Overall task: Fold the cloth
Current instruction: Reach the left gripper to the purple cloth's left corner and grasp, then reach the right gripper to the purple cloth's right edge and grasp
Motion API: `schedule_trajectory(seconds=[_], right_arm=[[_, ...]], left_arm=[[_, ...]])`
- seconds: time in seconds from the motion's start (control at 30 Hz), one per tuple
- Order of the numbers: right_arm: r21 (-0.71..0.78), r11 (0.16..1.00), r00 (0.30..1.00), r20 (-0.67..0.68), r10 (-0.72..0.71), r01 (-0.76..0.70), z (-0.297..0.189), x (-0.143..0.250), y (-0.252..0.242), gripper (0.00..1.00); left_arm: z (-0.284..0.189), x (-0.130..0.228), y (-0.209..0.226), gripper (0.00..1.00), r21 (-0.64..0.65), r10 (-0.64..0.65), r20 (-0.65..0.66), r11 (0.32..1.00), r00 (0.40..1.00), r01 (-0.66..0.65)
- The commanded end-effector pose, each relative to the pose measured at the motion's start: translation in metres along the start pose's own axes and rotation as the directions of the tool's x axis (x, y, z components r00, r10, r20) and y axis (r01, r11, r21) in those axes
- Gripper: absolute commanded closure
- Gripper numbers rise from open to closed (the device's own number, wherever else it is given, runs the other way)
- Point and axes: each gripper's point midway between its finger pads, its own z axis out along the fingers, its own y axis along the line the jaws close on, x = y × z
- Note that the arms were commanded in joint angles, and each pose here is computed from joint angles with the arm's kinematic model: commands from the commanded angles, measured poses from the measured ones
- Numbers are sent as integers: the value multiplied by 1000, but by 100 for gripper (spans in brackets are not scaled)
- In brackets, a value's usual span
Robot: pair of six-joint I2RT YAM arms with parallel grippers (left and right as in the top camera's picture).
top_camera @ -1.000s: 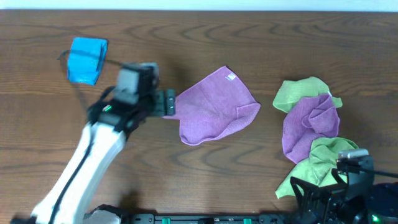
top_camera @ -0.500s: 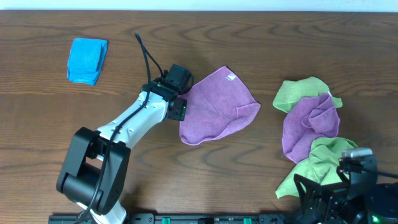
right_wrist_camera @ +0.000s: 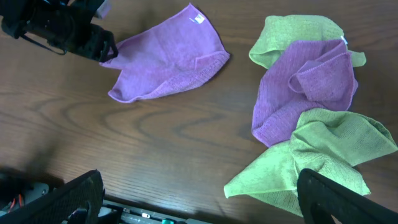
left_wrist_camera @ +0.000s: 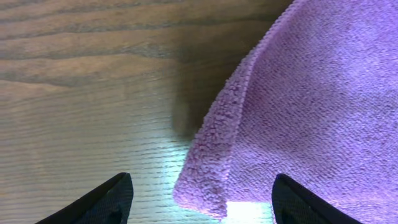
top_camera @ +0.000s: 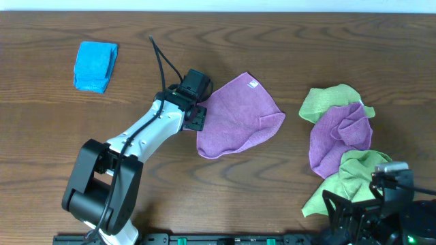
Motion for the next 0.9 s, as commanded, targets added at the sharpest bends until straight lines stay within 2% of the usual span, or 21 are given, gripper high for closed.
schedule_trajectory(seconds=[0.0, 0.07, 0.13, 0.2, 0.23, 0.37, 0.5, 0.77, 0.8, 0.87], right_arm=[[4, 1000, 1000, -2, -23, 23, 0, 0, -1, 1], [4, 1000, 1000, -1, -23, 23, 0, 0, -1, 2], [6, 1000, 1000, 0, -23, 23, 0, 0, -1, 2], [7, 1000, 1000, 0, -23, 23, 0, 0, -1, 2], [7, 1000, 1000, 0, -23, 23, 0, 0, -1, 2], [7, 1000, 1000, 3, -22, 22, 0, -1, -1, 2], [6, 1000, 1000, 3, -22, 22, 0, -1, -1, 2], [6, 1000, 1000, 2, -23, 23, 0, -1, -1, 5], [6, 1000, 1000, 2, -22, 22, 0, -1, -1, 8], [8, 1000, 1000, -1, -23, 23, 2, 0, -1, 24]], left_arm=[[-2, -6, 6, 29, -33, 21, 17, 999, 1000, -20], [-2, -4, 6, 39, -35, 24, 9, 999, 1000, -24], [-2, -1, 6, 59, -36, 26, -2, 999, 1000, -26], [-2, 2, 4, 91, -23, 23, -17, 999, 1000, -24], [-2, 5, 1, 94, -7, 18, -28, 1000, 999, -18], [-3, 10, -16, 94, 64, 36, -47, 997, 998, -32], [-5, 4, -29, 94, 82, 57, -10, 995, 998, -56], [6, -1, -30, 94, 52, 65, 7, 997, 998, -65], [10, 1, -29, 94, 42, 67, -1, 997, 998, -67], [14, 1, -27, 94, 27, 68, -4, 997, 998, -68]])
